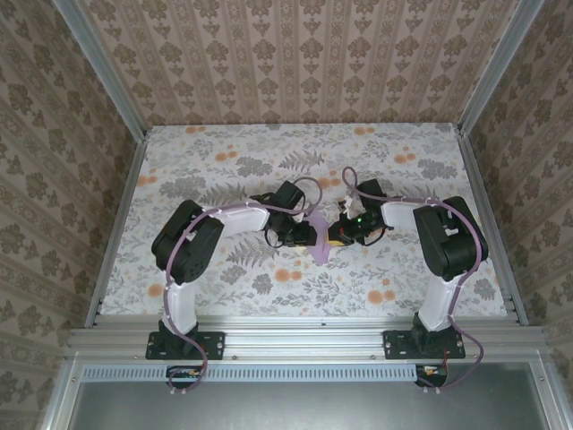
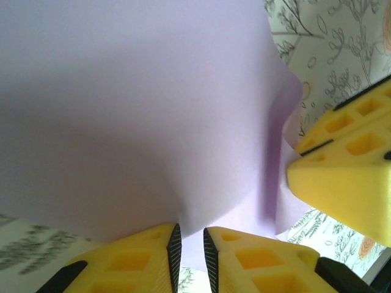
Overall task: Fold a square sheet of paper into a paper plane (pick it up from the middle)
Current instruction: Third fold the triangle at the center of the table.
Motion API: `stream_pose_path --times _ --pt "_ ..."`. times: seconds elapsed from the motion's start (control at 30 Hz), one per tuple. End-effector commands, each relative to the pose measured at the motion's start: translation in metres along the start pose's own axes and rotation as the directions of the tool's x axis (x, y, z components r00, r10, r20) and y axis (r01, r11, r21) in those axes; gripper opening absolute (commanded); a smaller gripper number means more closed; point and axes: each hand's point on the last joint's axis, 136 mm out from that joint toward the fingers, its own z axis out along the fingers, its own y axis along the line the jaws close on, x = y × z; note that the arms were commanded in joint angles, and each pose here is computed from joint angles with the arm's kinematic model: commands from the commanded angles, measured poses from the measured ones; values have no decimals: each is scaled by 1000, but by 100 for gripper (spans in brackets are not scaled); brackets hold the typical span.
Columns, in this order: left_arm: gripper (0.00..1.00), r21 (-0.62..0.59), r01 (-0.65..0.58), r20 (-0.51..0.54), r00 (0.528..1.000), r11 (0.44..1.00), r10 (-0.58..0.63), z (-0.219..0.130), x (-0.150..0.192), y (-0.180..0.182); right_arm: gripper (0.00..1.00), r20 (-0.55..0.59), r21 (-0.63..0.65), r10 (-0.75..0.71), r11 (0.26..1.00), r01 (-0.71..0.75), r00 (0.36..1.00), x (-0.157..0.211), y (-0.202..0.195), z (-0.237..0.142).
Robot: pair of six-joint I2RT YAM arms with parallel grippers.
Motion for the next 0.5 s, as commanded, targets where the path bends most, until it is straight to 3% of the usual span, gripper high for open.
stream_pose_path --times 0.0,0.47 --pt "28 17 -30 31 999 999 29 -18 -15 -6 2 -6 13 -11 1000 11 1000 0 2 0" --pt "27 -38 -2 -10 1000 999 1 -5 -27 29 2 2 4 -21 1000 21 1000 -1 10 -4"
